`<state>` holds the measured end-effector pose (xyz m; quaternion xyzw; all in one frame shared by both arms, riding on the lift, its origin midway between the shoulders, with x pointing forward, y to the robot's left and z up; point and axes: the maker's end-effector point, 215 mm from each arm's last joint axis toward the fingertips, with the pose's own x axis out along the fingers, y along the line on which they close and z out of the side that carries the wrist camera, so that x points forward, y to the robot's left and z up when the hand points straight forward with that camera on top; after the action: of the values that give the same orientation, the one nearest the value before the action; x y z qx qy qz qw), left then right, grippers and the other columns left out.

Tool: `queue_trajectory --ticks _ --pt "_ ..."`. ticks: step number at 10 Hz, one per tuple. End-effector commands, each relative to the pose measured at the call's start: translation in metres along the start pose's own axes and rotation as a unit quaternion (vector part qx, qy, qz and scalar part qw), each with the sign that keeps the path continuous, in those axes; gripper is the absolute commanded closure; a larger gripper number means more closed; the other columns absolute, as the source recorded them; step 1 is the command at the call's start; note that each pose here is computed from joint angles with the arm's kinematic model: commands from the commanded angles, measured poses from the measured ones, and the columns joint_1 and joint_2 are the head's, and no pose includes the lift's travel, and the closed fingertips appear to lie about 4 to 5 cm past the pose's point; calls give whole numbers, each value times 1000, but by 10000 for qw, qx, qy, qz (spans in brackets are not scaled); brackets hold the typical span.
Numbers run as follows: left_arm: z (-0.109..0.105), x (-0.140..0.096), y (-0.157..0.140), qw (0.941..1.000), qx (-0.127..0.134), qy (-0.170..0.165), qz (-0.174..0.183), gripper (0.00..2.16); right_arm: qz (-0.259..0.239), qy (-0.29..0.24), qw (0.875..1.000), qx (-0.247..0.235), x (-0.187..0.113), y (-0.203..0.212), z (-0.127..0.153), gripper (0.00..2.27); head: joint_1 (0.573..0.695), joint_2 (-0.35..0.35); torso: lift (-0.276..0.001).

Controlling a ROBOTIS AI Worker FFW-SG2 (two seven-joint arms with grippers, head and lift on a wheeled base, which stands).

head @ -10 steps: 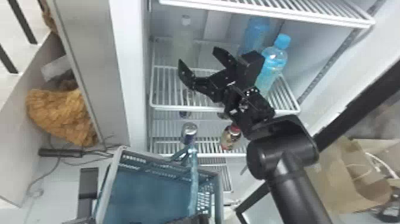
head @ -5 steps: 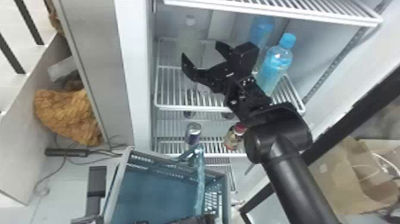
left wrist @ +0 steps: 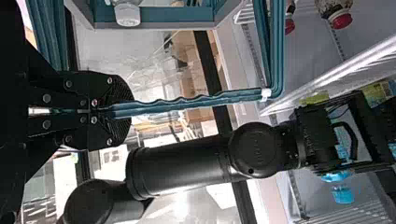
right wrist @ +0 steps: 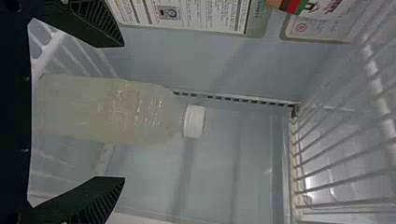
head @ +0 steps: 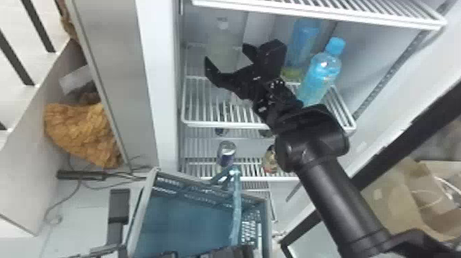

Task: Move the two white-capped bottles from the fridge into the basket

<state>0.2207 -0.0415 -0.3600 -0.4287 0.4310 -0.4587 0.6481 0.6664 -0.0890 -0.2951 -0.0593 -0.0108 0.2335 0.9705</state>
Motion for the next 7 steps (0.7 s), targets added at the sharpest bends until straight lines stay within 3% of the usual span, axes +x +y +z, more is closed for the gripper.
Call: queue_trajectory --ticks 1,5,6,7 --pt "0 2 -1 10000 10 21 -23 1193 1 100 10000 3 8 -2 -8 15 695 -164 0" --pt "2 7 -4 9999 10 35 -96 1193 -10 17 10000 16 23 -6 1 121 695 -167 0" --pt "2 8 -4 9999 18 51 -111 1193 24 54 10000 56 27 -4 -1 320 695 -164 0" --pt "2 8 -4 9999 7 53 -107 1193 55 88 9999 120 28 -1 -5 771 695 -160 0"
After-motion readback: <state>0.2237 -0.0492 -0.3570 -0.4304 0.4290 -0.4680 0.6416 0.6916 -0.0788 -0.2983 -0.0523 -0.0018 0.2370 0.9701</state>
